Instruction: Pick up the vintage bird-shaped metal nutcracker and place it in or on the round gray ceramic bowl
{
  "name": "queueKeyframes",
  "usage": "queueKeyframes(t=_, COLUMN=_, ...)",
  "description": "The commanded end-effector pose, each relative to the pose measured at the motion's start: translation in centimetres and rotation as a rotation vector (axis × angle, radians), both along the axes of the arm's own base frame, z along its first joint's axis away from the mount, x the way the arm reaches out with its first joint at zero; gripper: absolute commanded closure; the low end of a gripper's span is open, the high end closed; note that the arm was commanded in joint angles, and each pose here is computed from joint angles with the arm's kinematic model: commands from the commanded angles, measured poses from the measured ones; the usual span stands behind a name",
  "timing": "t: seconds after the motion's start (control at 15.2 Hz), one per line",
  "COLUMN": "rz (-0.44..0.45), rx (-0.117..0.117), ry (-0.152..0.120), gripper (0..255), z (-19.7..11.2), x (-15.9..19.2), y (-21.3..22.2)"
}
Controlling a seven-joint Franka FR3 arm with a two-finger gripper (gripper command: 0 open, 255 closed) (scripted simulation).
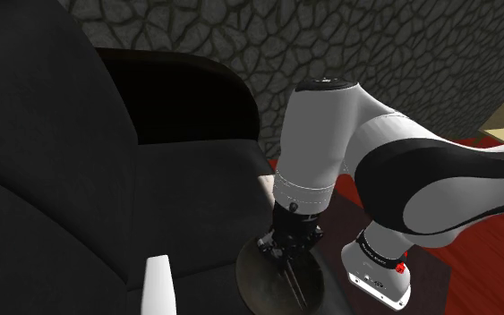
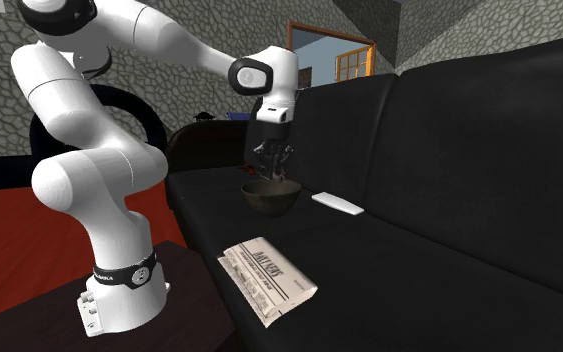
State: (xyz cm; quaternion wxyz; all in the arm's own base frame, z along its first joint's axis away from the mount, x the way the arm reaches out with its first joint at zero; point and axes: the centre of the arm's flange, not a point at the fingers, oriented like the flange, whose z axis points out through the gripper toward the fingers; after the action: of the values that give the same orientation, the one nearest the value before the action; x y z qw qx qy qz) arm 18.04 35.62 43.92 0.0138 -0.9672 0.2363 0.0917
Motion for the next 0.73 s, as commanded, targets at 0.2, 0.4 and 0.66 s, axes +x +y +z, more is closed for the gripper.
queueKeyframes(t=0.2, rz=0.0, rx=0.0, ry=0.0, gripper=255, z=-1.14, x=-0.02, y=0.02)
queueKeyframes(t=0.4, rz=0.0, rx=0.0, ry=0.0, gripper=255, z=-1.14, x=-0.02, y=0.02)
queueKeyframes(t=0.66, rz=0.0, rx=0.0, ry=0.0, gripper=0, z=-1.13, x=-0.02, y=0.02)
